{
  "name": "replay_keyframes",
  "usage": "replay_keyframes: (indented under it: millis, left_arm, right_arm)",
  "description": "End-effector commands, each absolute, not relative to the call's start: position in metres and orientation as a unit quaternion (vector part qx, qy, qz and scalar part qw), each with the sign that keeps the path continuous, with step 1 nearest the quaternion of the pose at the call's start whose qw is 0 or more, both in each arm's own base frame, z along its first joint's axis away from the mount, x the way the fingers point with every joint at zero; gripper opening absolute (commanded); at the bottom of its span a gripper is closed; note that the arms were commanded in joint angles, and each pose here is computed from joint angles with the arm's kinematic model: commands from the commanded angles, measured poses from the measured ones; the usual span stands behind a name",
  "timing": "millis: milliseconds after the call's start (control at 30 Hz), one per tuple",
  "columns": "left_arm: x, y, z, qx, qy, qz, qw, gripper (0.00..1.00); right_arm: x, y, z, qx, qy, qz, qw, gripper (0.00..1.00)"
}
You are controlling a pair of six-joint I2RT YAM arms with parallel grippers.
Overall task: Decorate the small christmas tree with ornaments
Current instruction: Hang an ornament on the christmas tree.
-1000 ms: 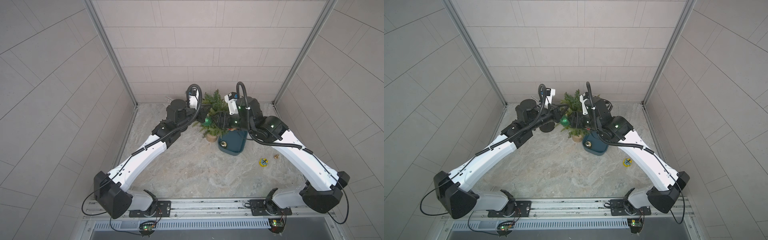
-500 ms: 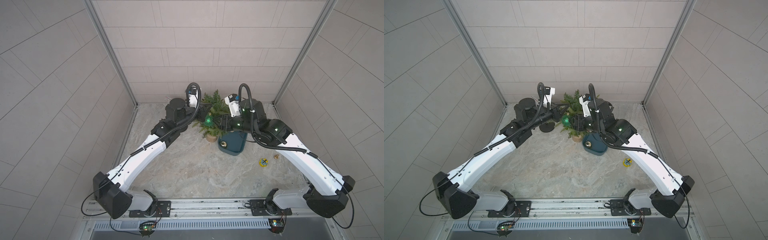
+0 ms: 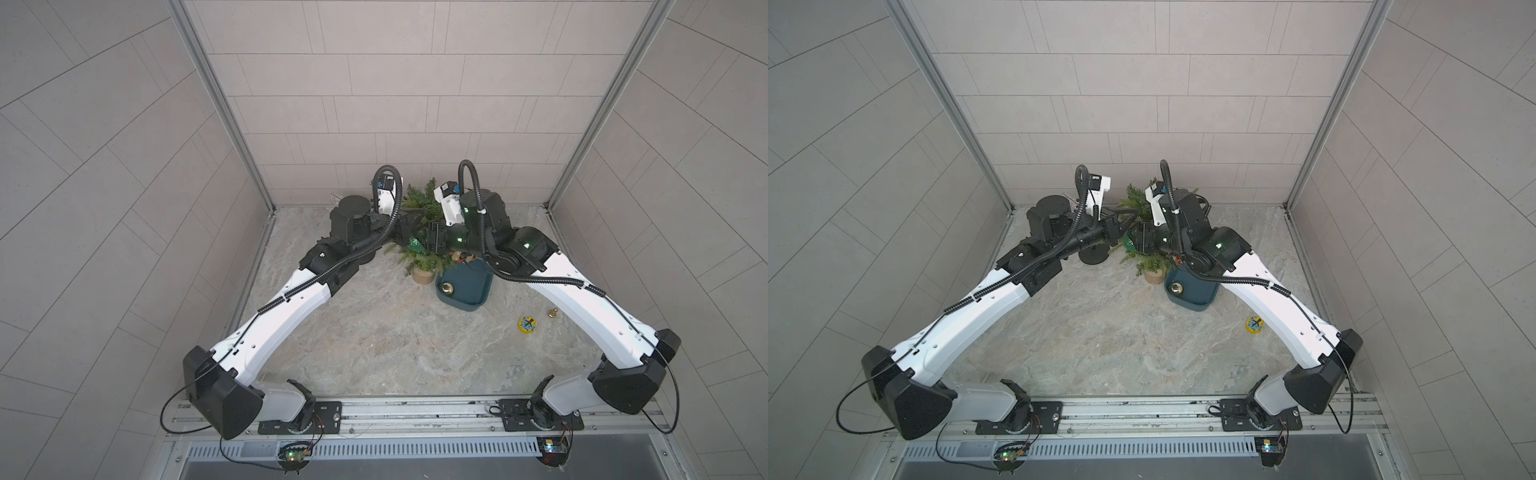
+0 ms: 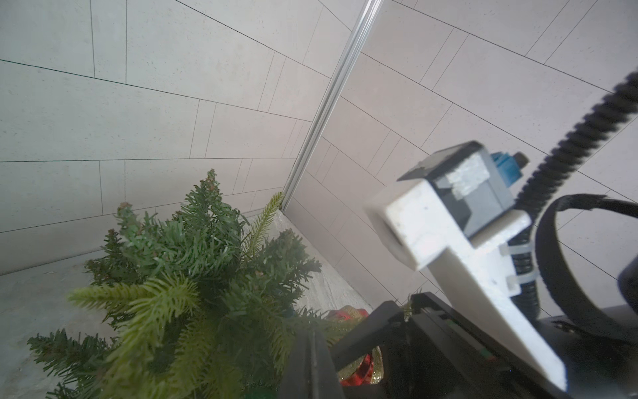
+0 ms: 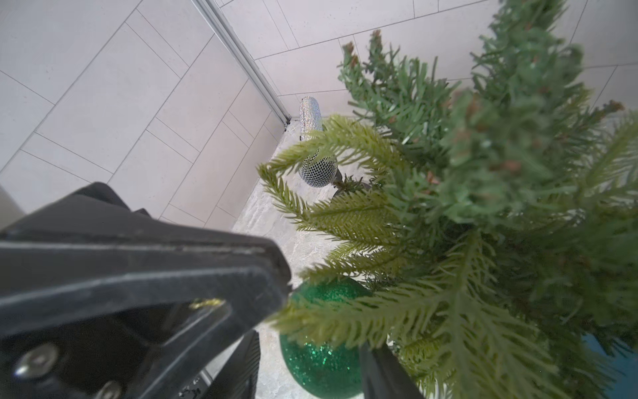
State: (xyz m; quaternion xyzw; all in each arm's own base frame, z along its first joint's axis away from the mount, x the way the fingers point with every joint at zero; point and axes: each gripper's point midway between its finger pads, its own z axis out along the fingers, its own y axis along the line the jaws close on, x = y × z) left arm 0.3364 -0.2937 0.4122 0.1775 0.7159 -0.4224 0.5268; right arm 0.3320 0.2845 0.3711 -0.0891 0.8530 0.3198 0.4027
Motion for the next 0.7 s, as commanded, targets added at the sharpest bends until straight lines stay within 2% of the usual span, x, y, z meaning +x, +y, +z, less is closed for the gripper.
replay_keyframes:
  millis: [0,233,367,667]
  left_arm:
    - [0.324,-0.289,0.444,0.186,0.687,-0.438,0.548,0.0]
    - [0.322,-0.287,0.442,0.187,0.689,-0.435,0.548,0.0]
    - [0.321,-0.286,0.442,0.186,0.689,-0.437,0.548,0.0]
    - [0.322,-0.286,0.44,0.184,0.689,-0.438,0.547,0.0]
  right_arm:
    - [0.341,0.283,0.385,-0.084,0.841,0.318,0.429,0.46]
    - [0.345,0.288,0.384,-0.086,0.84,0.32,0.43,0.34]
    - [0.348,0.289,0.383,-0.085,0.839,0.319,0.434,0.37]
    - [0.346,0.289,0.375,-0.088,0.842,0.317,0.427,0.05]
